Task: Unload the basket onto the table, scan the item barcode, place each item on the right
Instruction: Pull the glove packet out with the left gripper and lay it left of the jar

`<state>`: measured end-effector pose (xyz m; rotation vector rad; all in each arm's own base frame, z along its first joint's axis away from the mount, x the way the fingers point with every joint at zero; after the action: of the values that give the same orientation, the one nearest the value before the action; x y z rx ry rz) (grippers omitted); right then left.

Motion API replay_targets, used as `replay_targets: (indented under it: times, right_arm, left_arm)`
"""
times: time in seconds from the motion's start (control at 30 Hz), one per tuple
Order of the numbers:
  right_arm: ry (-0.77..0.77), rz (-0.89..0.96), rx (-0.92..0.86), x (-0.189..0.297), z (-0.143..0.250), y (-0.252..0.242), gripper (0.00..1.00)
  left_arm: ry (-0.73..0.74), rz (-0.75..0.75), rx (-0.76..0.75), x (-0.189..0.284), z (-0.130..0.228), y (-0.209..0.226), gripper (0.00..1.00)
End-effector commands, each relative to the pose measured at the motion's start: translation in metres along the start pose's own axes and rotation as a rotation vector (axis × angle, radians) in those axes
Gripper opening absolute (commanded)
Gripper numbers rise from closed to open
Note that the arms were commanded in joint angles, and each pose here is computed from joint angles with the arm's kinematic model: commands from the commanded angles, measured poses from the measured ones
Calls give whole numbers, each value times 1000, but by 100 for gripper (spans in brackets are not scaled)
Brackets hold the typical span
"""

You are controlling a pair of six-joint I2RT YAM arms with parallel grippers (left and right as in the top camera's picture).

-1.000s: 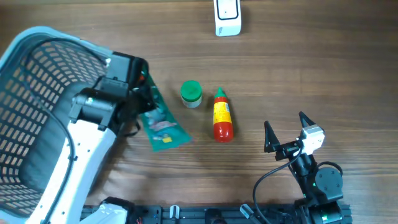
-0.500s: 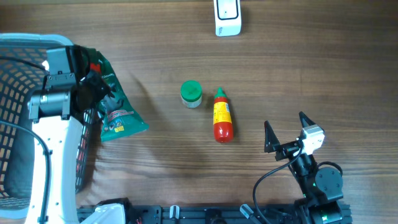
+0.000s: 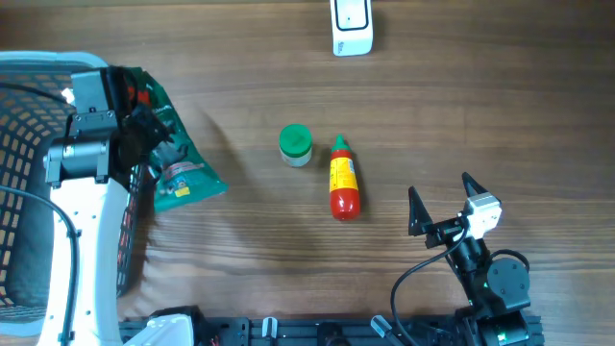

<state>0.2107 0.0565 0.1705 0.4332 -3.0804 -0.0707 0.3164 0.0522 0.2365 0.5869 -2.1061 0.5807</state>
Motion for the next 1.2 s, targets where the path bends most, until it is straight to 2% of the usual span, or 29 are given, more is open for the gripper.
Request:
replay_targets:
  times: [0.0, 0.07, 0.2, 0.27, 0.37, 0.57, 0.6, 0.63, 0.7, 0.73, 0.77, 0.83, 0.97, 1.17]
  right_arm:
    - [-5, -4, 11, 0, -1, 1, 100]
    - [-5, -4, 11, 0, -1, 1, 100]
    - [-5, -4, 11, 0, -1, 1, 100]
    - [-5, -4, 11, 0, -1, 1, 100]
    - [-5, -4, 11, 0, -1, 1, 100]
    - [-5, -4, 11, 0, -1, 1, 100]
    - [-5, -4, 11, 0, -1, 1, 100]
    - [-5, -4, 11, 0, -1, 1, 100]
    - [-5, -4, 12, 0, -1, 1, 100]
    - [-5, -4, 11, 0, -1, 1, 100]
    - [-5, -4, 12, 0, -1, 1, 100]
    - [-5, -4, 11, 0, -1, 1, 99]
    - [-5, -4, 11, 0, -1, 1, 100]
    - [-5, -4, 11, 0, -1, 1, 100]
  left_arm:
    - [86, 125, -130, 6, 25, -35, 4]
    - [82, 126, -185, 8, 40, -53, 4]
    - [84, 33, -97, -9, 51, -61, 4]
    - [178, 0, -136, -35, 69, -62, 4]
    - [350, 46, -275, -67, 101, -71, 4]
    - [503, 73, -346, -98, 145, -90, 4]
    - [511, 74, -366, -97, 151, -94, 8]
    - [521, 77, -388, -94, 159, -98, 17]
    - [530, 88, -426, -89, 170, -105, 46]
    - [534, 92, -444, -86, 175, -108, 56]
    - [541, 97, -467, -83, 182, -112, 75]
    - [560, 94, -505, -75, 193, -114, 97]
    - [579, 82, -528, -50, 190, -113, 100]
    - [488, 137, -506, 13, 146, -118, 100]
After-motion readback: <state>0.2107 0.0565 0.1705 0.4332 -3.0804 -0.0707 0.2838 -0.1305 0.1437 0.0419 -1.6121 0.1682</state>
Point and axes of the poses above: each gripper's point midway between its finger pads, its own x axis back along the fingers, its own y axis along the line the jaws close on, z = x × y, the point moved 3 cm from there along x, back along the fingers, and after that the axes turned 1 degree about x, right-handed, at the moved point
